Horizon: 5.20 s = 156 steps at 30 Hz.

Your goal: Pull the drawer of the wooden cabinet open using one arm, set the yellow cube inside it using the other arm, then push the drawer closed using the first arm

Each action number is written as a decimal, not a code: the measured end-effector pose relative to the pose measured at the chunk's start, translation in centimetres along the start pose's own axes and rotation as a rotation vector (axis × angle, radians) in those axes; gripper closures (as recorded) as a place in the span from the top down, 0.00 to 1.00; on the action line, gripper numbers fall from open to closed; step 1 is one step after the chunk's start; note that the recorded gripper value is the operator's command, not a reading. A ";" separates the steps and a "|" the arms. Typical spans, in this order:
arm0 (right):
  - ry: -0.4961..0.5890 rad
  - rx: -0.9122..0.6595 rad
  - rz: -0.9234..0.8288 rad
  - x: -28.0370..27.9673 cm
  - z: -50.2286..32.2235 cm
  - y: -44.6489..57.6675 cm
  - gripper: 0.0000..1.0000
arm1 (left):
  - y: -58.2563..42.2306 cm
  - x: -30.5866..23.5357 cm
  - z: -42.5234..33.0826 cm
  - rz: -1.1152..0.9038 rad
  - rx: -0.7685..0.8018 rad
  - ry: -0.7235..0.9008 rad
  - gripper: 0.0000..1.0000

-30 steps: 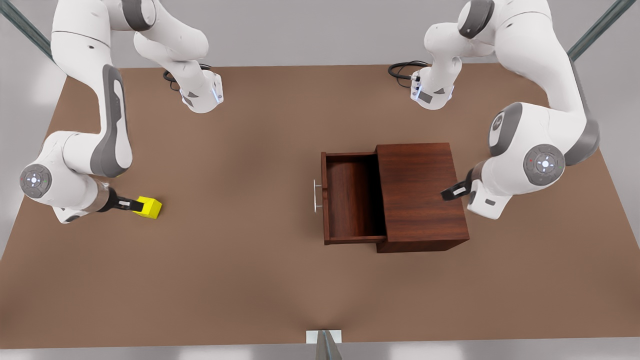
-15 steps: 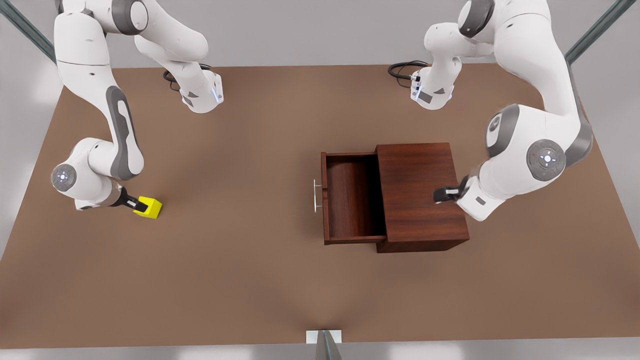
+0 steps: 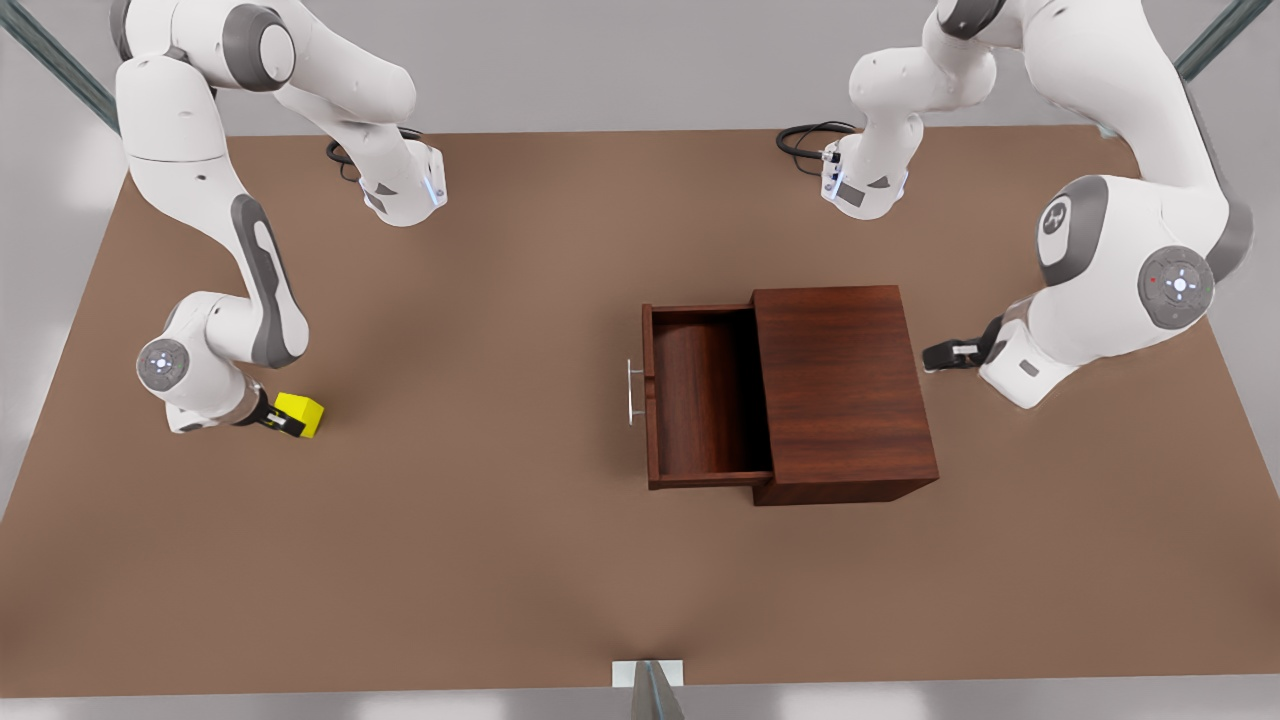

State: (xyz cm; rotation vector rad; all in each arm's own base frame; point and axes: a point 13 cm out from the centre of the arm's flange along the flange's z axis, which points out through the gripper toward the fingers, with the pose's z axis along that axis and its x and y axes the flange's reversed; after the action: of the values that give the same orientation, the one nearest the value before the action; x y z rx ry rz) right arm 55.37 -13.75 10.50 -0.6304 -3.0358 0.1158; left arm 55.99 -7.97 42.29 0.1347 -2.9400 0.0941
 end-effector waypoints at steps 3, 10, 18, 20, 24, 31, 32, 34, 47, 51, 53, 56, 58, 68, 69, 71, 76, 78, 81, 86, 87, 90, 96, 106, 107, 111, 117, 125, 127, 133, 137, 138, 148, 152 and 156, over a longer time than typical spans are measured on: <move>-0.004 -0.001 0.000 0.0 0.0 0.1 1.00 | 0.7 -0.3 -0.6 0.005 0.029 -0.062 1.00; 0.024 0.009 -0.002 0.7 2.1 -0.1 1.00 | -2.8 -3.5 -2.7 0.108 0.046 -0.155 1.00; 0.056 0.019 -0.009 1.5 4.8 -0.2 1.00 | -5.5 -2.5 -3.3 0.210 0.010 -0.167 1.00; 0.061 0.021 -0.011 1.7 5.2 -0.2 1.00 | -5.1 -2.5 -3.5 0.217 -0.008 -0.172 1.00; 0.063 0.013 -0.004 1.6 5.5 -0.5 1.00 | -4.5 -2.5 -3.6 0.233 -0.049 -0.169 1.00; 0.065 -0.009 -0.003 1.6 5.5 0.0 0.92 | -6.0 -2.4 -3.1 0.279 -0.061 -0.166 1.00; 0.065 -0.010 -0.002 1.6 5.5 -0.1 0.85 | -6.0 -2.4 -3.1 0.281 -0.061 -0.166 1.00; 0.065 -0.016 0.000 1.5 5.5 -0.1 0.84 | -6.1 -2.5 -3.0 0.286 -0.061 -0.165 1.00; 0.061 -0.039 0.003 1.3 5.0 0.6 0.76 | -7.2 -2.3 -2.9 0.324 -0.069 -0.168 1.00; 0.060 -0.041 0.006 1.3 4.7 0.6 0.72 | -7.1 -2.5 -2.8 0.325 -0.067 -0.170 1.00; 0.051 -0.044 0.008 1.0 4.1 0.6 0.70 | -7.0 -2.6 -2.7 0.325 -0.067 -0.171 1.00; 0.037 -0.047 0.008 0.7 2.8 0.7 0.69 | -6.9 -2.7 -2.8 0.326 -0.069 -0.174 1.00; 0.023 -0.058 0.009 0.2 0.9 1.5 0.68 | -6.9 -2.7 -2.8 0.327 -0.071 -0.175 1.00; -0.001 -0.151 -0.060 -1.7 -14.1 15.0 0.65 | -6.8 -2.6 -2.3 0.331 -0.072 -0.163 1.00; 0.009 -0.150 -0.061 -1.3 -15.0 16.1 0.65 | -6.7 -2.6 -2.3 0.330 -0.071 -0.162 1.00; 0.030 -0.150 -0.061 -0.3 -16.7 18.2 0.65 | -6.3 -2.7 -2.4 0.324 -0.070 -0.162 1.00; 0.082 -0.153 -0.069 4.6 -19.9 25.9 0.64 | -3.0 -4.4 -2.0 0.266 -0.057 -0.159 1.00; 0.096 -0.155 -0.065 6.7 -20.9 28.9 0.64 | -3.6 -4.3 -1.9 0.278 -0.057 -0.160 1.00; 0.108 -0.175 -0.043 9.0 -22.8 33.2 0.64 | -4.5 -4.1 -1.9 0.293 -0.059 -0.163 1.00; 0.134 -0.203 -0.009 13.2 -24.2 41.7 0.64 | -4.3 -4.2 -1.9 0.291 -0.059 -0.163 1.00; 0.138 -0.208 0.006 13.7 -24.4 43.0 0.63 | -4.3 -4.2 -1.9 0.292 -0.059 -0.163 1.00; 0.148 -0.225 0.047 15.7 -25.0 46.8 0.64 | -4.5 -4.2 -1.9 0.295 -0.059 -0.163 1.00; 0.157 -0.281 0.114 21.0 -25.7 55.2 0.64 | -4.7 -4.1 -1.9 0.300 -0.061 -0.163 1.00; 0.163 -0.341 0.271 26.3 -25.0 61.8 0.65 | -4.7 -4.2 -1.9 0.301 -0.062 -0.163 1.00; 0.156 -0.336 0.283 26.8 -24.1 62.4 0.65 | -4.7 -4.1 -1.8 0.301 -0.062 -0.163 1.00; 0.151 -0.346 0.338 28.1 -22.3 64.6 0.65 | -4.9 -4.1 -1.8 0.304 -0.062 -0.163 1.00; 0.134 -0.363 0.413 28.8 -21.7 66.1 1.00 | -4.8 -4.1 -1.8 0.304 -0.064 -0.163 1.00; 0.110 -0.397 0.576 19.5 -30.7 58.9 1.00 | -8.2 -3.2 -2.6 0.356 -0.061 -0.182 1.00; 0.097 -0.365 0.730 7.7 -35.8 45.7 1.00 | -19.7 2.0 -1.9 0.531 -0.087 -0.194 1.00; 0.180 0.040 0.887 -3.2 -25.4 7.7 1.00 | -39.5 9.1 4.9 0.659 -0.064 -0.218 1.00; 0.212 0.076 0.695 -2.0 -22.5 6.9 1.00 | -49.3 10.2 13.4 0.642 -0.097 -0.305 1.00; 0.213 0.075 0.654 -2.0 -22.3 7.1 1.00 | -50.8 9.8 13.5 0.610 -0.081 -0.354 1.00; 0.233 0.019 0.279 -1.2 -21.3 11.8 1.00 | -53.9 0.5 23.9 0.245 0.038 -0.490 1.00; 0.239 0.009 0.188 -1.5 -20.8 11.4 1.00 | -54.4 0.7 26.2 0.201 0.024 -0.517 1.00; 0.238 0.001 0.113 -1.6 -20.8 11.2 1.00 | -54.4 1.0 27.2 0.155 0.008 -0.534 1.00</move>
State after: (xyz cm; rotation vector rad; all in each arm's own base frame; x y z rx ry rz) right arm 62.35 -2.84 30.26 -0.7566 -2.7722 0.0421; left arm 55.08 -64.10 18.84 -0.0833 -3.4807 0.1070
